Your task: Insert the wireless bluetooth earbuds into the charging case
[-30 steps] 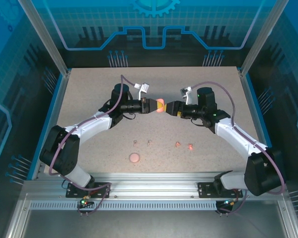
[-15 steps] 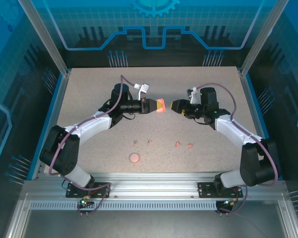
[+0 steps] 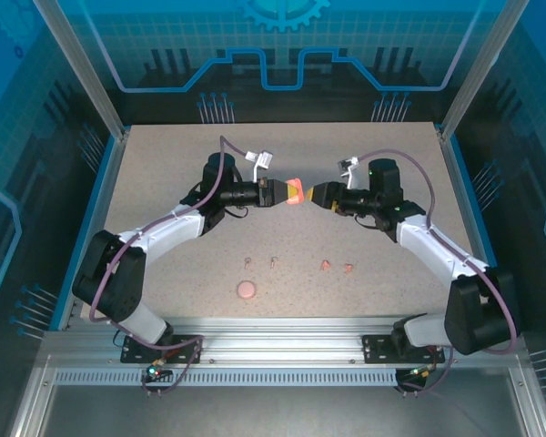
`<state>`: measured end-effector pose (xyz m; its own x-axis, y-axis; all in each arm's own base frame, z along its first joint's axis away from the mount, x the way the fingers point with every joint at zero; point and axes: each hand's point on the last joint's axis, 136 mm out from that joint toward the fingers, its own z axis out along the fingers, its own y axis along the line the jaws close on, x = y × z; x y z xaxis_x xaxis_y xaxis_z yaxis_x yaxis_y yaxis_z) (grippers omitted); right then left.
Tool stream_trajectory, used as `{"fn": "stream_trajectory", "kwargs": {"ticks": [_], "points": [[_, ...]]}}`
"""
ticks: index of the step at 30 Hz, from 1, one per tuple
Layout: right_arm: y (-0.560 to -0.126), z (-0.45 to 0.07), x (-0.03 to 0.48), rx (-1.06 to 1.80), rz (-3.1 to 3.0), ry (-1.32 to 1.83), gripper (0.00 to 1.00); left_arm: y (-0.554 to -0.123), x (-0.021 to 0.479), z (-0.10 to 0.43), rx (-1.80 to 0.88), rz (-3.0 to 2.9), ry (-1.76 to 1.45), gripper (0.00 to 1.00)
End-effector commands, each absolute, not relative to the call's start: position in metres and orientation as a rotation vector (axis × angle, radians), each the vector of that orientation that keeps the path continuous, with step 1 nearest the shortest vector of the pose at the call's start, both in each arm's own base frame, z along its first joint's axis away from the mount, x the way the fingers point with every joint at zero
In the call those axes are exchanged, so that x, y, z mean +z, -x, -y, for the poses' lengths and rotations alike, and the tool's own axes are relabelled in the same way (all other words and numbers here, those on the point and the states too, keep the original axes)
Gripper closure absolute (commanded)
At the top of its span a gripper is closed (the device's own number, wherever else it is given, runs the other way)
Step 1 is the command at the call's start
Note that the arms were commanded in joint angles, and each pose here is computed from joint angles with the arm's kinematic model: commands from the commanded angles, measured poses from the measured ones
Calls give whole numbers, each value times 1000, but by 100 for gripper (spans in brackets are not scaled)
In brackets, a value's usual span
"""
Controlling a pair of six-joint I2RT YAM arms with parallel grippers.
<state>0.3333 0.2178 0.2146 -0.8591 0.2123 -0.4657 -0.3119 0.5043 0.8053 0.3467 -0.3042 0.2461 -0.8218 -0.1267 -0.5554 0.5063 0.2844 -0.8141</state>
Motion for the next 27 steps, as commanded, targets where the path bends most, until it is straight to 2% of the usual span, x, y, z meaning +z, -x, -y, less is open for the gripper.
{"fn": "stream_trajectory", "kwargs": {"ticks": [1,8,16,25,27], "points": [[-336,-232,223,1393,-2212,138,43,-344,270,308,-1618,-1952,-386,100],[-343,-239,218,1418,-2216,131,47,-343,269,313,-1629,-1952,-393,100],[-344,-244,223,1458,-2195,148,57,-343,265,318,-1629,-1961,-394,100],[-344,-249,227,1512,-2178,166,86,-343,264,322,-1629,-1945,-384,100],[-344,-249,227,1514,-2179,165,96,-343,263,322,-1628,-1944,-377,100]]}}
